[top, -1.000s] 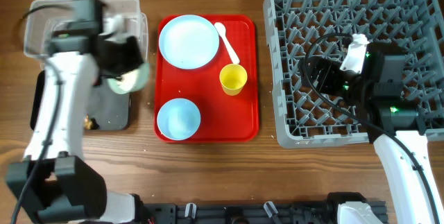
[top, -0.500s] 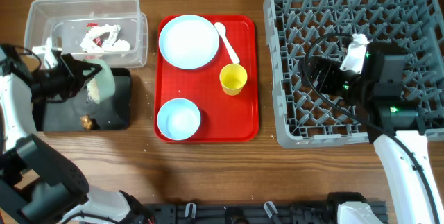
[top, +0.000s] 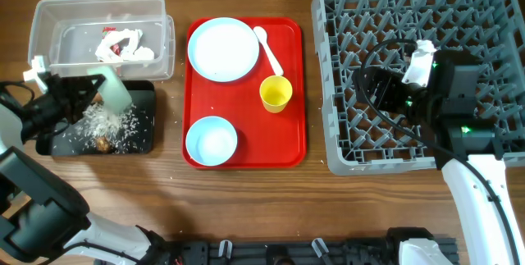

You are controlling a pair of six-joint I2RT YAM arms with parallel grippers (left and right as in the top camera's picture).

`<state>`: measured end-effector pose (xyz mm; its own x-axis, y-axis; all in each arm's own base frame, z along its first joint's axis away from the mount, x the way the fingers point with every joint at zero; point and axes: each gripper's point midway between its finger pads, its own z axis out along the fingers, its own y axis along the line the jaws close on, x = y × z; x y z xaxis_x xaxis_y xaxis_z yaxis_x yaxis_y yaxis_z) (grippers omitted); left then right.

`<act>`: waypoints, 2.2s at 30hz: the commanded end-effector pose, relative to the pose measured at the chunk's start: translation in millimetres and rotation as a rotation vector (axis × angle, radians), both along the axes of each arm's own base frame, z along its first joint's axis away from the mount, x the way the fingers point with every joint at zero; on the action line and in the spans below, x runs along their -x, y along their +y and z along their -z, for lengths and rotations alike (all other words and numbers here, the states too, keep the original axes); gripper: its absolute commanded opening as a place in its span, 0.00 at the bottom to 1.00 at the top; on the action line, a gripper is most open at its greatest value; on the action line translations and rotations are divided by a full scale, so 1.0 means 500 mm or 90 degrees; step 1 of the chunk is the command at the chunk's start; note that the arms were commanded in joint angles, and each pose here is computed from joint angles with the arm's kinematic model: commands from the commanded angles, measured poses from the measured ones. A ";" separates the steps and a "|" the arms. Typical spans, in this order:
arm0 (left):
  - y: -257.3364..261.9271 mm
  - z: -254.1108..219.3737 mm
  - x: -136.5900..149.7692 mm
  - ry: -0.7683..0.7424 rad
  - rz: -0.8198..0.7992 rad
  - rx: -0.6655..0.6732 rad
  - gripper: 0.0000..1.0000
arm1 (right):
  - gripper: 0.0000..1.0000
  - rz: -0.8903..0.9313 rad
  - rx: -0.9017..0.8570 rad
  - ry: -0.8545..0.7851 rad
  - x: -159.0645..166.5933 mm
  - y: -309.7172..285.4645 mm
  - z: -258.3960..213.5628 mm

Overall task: Sort waste into correct bins and load items into the dishwasher rack
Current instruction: 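Tip the green bowl over the black tray to pour out the rice, then return the green bowl to the red tray and reach for the yellow cup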

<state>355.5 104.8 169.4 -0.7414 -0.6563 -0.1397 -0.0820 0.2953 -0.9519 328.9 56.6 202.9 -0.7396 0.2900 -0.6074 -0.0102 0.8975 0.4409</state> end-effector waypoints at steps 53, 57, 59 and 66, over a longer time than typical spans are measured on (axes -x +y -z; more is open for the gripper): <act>-0.378 0.038 -0.014 0.088 0.261 -0.385 0.04 | 1.00 -0.011 -0.034 -0.017 -0.011 0.018 -0.024; -0.422 0.109 -0.022 0.096 0.279 -0.692 0.04 | 1.00 -0.011 -0.034 -0.017 -0.011 0.018 -0.024; -0.444 0.128 -0.023 0.089 0.290 -0.772 0.04 | 1.00 -0.011 -0.034 -0.017 -0.011 0.018 -0.024; -0.517 0.209 -0.011 0.091 0.365 -0.814 0.04 | 1.00 -0.012 -0.033 -0.014 -0.009 0.018 -0.022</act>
